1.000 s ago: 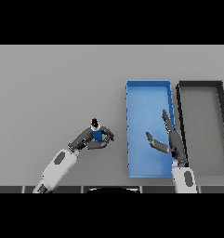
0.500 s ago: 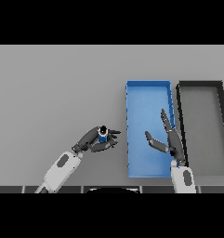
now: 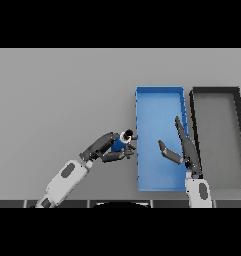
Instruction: Pick up the blue pipe and place it into the blue bin.
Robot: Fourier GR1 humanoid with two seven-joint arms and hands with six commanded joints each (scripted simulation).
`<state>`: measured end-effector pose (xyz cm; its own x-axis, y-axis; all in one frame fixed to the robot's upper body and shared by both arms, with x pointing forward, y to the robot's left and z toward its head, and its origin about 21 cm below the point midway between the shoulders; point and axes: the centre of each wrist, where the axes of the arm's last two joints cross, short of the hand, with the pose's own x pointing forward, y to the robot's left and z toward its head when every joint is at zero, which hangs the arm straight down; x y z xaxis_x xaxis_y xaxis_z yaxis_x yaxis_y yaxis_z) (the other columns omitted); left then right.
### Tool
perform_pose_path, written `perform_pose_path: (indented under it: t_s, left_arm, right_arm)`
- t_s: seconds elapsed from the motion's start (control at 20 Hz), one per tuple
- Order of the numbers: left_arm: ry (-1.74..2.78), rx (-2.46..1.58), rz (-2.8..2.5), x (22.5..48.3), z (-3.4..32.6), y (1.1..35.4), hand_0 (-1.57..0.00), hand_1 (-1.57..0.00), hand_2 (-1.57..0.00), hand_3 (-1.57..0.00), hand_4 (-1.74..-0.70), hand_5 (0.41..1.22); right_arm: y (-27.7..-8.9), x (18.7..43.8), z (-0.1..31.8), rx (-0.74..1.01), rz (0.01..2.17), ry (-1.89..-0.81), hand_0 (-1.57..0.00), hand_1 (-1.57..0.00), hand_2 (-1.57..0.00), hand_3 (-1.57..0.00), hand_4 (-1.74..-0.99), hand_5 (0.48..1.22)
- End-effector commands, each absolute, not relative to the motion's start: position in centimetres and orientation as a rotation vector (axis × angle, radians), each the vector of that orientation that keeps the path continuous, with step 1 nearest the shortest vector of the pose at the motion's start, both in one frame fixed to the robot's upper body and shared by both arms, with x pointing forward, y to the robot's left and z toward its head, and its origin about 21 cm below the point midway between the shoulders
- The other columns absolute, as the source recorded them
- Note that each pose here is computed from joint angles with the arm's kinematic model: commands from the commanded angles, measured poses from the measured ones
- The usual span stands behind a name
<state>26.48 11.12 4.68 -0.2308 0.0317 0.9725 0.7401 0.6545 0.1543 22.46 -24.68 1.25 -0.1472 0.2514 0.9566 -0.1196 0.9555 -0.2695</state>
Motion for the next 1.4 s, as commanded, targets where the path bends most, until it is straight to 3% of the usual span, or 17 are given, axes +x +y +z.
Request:
perform_pose_path:
  t_s: [0.0, 0.4, 0.6, 0.75, 0.95, 1.2, 1.35]
  left_arm:
    - [-1.695, -0.63, -0.761, 26.2, 5.0, 10.9, -1.56, -1.56, -1.56, -1.44, -1.73, 1.218]
    - [-1.661, -0.619, -0.766, 26.6, 5.0, 10.6, -1.57, -1.57, -1.57, -1.44, -1.73, 1.22]
    - [-1.667, -0.617, -0.782, 26.3, 4.9, 10.8, -1.57, -1.57, -1.57, -1.44, -1.73, 1.22]
    - [-1.669, -0.624, -0.774, 26.6, 5.3, 11.1, -1.57, -1.57, -1.57, -1.44, -1.73, 1.221]
    - [-1.662, -0.611, -0.793, 26.5, 5.1, 11.2, -1.57, -1.57, -1.57, -1.44, -1.73, 1.221]
    - [-1.662, -0.614, -0.789, 26.6, 5.1, 10.8, -1.57, -1.57, -1.57, -1.44, -1.73, 1.221]
    - [-1.664, -0.602, -0.803, 26.8, 5.3, 10.6, -1.57, -1.57, -1.57, -1.44, -1.73, 1.221]
  right_arm:
    - [-24.7, 22.5, 1.3, -0.106, 0.321, -1.687, 0.0, 0.0, 0.0, 0.0, -1.195, 0.635]
    - [-25.0, 25.2, -1.1, 0.119, 0.325, -1.603, 0.0, 0.0, 0.0, 0.0, -1.192, 0.628]
    - [-25.1, 25.6, -1.3, 0.197, 0.312, -1.662, 0.0, 0.0, 0.0, 0.0, -1.191, 0.619]
    - [-26.0, 26.5, 1.2, 0.389, 0.313, -1.707, 0.0, 0.0, 0.0, 0.0, -1.199, 0.593]
    - [-26.7, 27.7, 5.9, 0.553, 0.502, -1.708, 0.0, 0.0, 0.0, 0.0, -1.25, 0.532]
    - [-24.1, 28.0, 10.7, 0.72, 0.744, -1.735, 0.0, 0.0, 0.0, 0.0, -1.305, 0.522]
    - [-22.7, 28.3, 13.1, 0.757, 0.86, -1.73, 0.0, 0.0, 0.0, 0.0, -1.295, 0.522]
